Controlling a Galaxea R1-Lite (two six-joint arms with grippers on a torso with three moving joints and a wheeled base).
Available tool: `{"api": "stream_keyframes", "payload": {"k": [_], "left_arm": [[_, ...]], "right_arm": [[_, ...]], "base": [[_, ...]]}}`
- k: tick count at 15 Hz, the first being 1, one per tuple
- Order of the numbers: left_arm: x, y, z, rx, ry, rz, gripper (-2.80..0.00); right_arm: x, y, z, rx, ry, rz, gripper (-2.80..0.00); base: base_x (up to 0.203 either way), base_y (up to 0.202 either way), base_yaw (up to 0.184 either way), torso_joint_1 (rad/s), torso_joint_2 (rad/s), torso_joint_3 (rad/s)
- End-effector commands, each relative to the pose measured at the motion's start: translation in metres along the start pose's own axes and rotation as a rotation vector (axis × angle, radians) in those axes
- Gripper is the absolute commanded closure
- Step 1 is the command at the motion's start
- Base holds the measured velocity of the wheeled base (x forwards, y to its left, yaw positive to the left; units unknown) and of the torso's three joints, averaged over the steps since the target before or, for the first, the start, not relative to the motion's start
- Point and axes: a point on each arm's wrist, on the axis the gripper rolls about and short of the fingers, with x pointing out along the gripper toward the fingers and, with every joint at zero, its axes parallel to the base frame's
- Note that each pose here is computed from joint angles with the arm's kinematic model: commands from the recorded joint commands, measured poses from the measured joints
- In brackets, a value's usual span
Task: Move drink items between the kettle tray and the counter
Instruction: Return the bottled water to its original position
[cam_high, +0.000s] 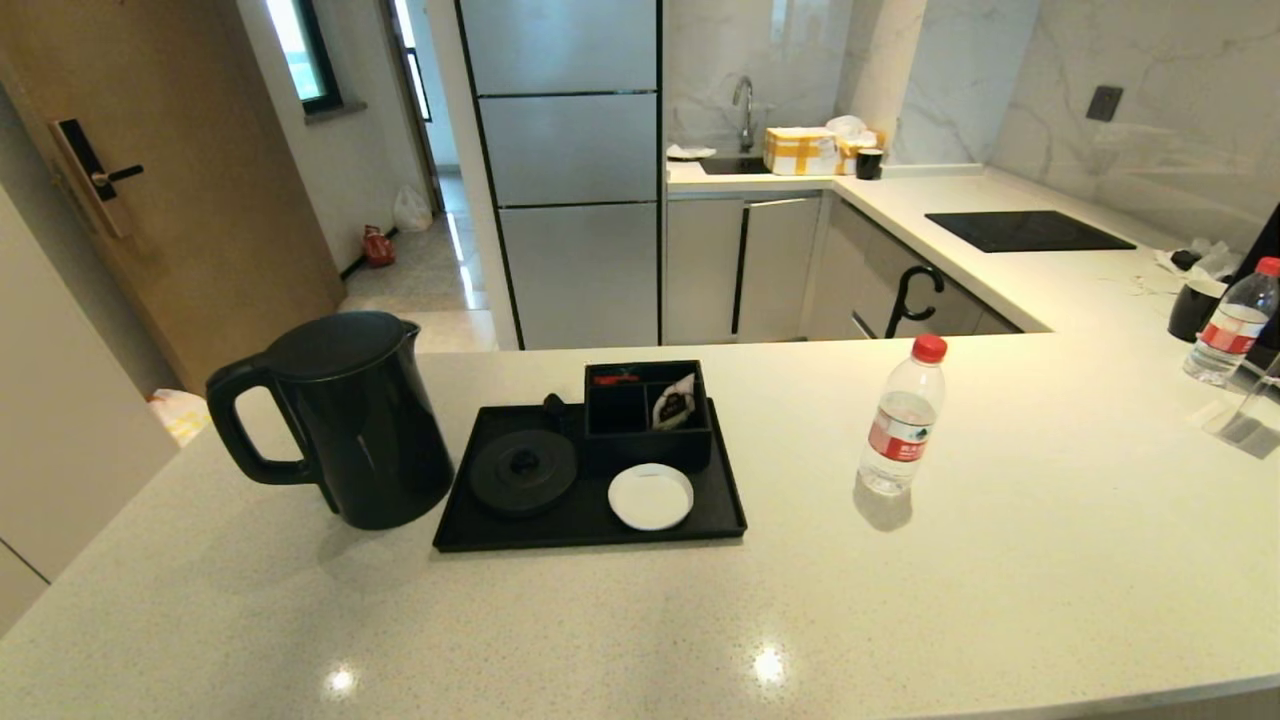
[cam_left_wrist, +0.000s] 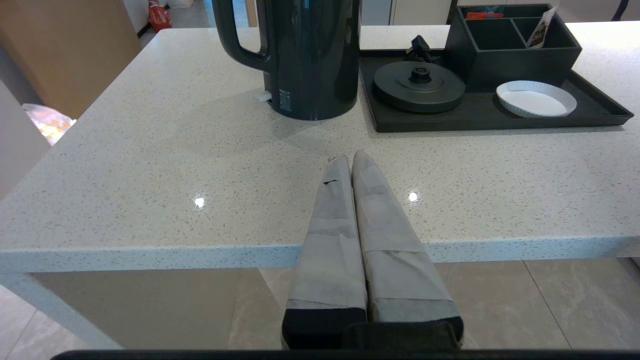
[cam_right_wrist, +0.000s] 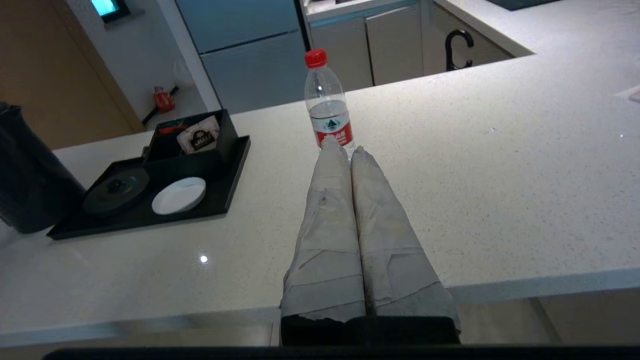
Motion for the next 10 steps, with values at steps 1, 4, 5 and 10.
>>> {"api": "stream_keyframes", "payload": {"k": [1,4,5,10], "left_arm": [[0.000,0.000,0.000,0.000,-0.001,0.000,0.00],[0.000,0.000,0.000,0.000,-0.001,0.000,0.00],[0.000,0.000,0.000,0.000,0.000,0.000,0.00],[0.000,0.000,0.000,0.000,0.000,0.000,0.00]], "right_arm": [[0.001,-0.003,-0.018,-0.002,0.015,-0.002,0.00],[0.004,-0.008,-0.045,-0.065,0.075,-0.009,0.00],[0.003,-0.010,-0.054,-0.116,0.084,-0.018,0.00],[0.003,-0.011,-0.058,-0.115,0.087,-0.048,0.00]], "base": [[0.000,0.000,0.000,0.000,0.00,0.000],[0.000,0.000,0.000,0.000,0.00,0.000],[0.000,0.000,0.000,0.000,0.00,0.000],[0.000,0.000,0.000,0.000,0.00,0.000]]}}
